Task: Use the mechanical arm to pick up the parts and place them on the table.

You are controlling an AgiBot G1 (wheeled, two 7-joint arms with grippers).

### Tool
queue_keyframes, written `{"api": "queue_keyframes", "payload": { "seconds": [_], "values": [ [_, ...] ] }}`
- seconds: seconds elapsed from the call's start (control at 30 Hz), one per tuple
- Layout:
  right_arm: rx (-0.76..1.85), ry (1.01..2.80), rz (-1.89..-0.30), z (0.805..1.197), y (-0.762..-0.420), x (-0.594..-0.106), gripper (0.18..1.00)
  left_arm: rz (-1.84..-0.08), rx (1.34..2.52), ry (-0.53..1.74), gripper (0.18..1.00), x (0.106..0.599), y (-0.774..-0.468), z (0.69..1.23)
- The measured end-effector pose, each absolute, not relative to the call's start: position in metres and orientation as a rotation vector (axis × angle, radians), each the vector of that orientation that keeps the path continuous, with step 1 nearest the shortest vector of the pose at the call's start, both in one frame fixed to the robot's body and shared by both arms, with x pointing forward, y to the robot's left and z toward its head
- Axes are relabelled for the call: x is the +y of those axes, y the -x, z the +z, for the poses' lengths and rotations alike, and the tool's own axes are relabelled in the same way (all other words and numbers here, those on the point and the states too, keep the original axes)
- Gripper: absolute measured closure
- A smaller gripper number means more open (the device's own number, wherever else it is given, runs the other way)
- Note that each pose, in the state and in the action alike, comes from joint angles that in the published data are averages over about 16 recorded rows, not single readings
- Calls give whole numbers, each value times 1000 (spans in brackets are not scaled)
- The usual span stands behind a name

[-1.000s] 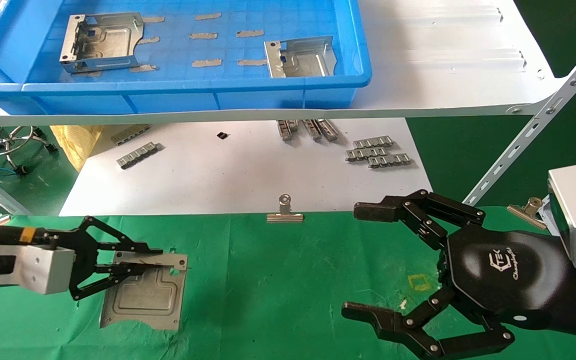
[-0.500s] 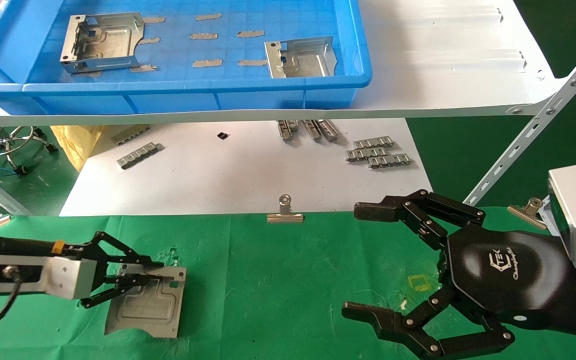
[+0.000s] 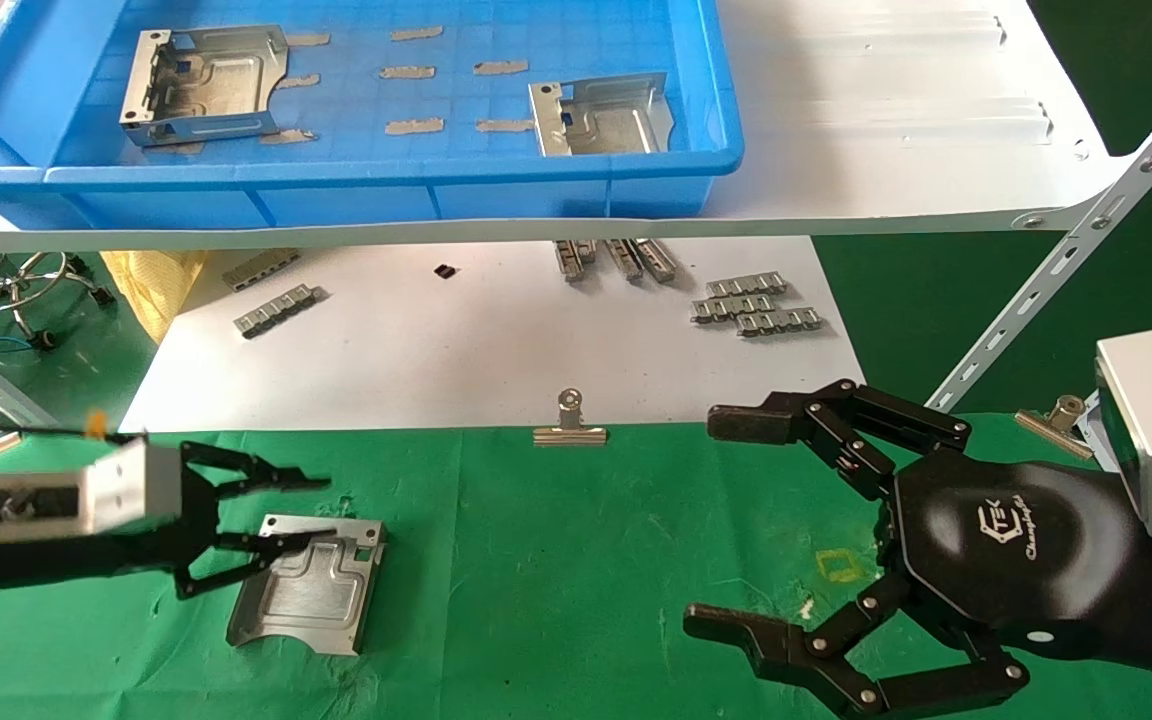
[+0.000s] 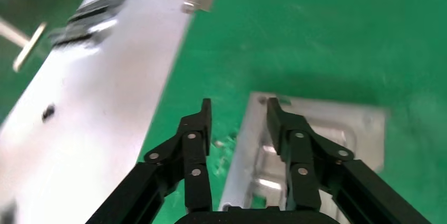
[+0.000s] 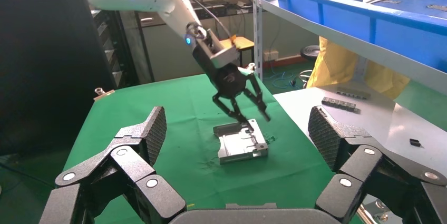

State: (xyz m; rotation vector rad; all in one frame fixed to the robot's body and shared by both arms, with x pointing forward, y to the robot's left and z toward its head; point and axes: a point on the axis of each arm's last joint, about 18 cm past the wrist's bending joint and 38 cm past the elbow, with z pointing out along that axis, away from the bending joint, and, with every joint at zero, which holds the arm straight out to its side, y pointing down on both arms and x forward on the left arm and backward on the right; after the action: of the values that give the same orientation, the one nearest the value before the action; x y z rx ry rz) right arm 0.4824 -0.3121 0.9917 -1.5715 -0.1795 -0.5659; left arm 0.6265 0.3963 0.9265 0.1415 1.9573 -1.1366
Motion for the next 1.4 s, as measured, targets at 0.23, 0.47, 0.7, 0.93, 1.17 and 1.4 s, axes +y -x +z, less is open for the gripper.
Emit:
{"api": "queue_keyframes", "payload": {
  "seconds": [0.23, 0.47, 0.7, 0.93, 1.17, 1.4],
  "values": [
    [-179, 1571, -566, 992, -482, -312, 178, -1378, 1865, 93, 671, 400, -624, 926],
    [-179, 1571, -566, 992, -482, -312, 178, -1451, 1831, 154, 510, 400, -624, 925],
    [-179, 1571, -566, 992, -482, -312, 178, -1450, 1835, 124, 363, 397, -623, 928],
    [-179, 1571, -566, 992, -482, -312, 178, -1492, 1828, 93, 260, 390, -618, 934],
    [-179, 1571, -566, 992, -482, -312, 178, -1554, 1817, 53, 203, 379, -610, 944],
    [-179, 1571, -566, 992, -482, -312, 178, -1611, 1811, 9, 186, 369, -597, 953]
  ]
}}
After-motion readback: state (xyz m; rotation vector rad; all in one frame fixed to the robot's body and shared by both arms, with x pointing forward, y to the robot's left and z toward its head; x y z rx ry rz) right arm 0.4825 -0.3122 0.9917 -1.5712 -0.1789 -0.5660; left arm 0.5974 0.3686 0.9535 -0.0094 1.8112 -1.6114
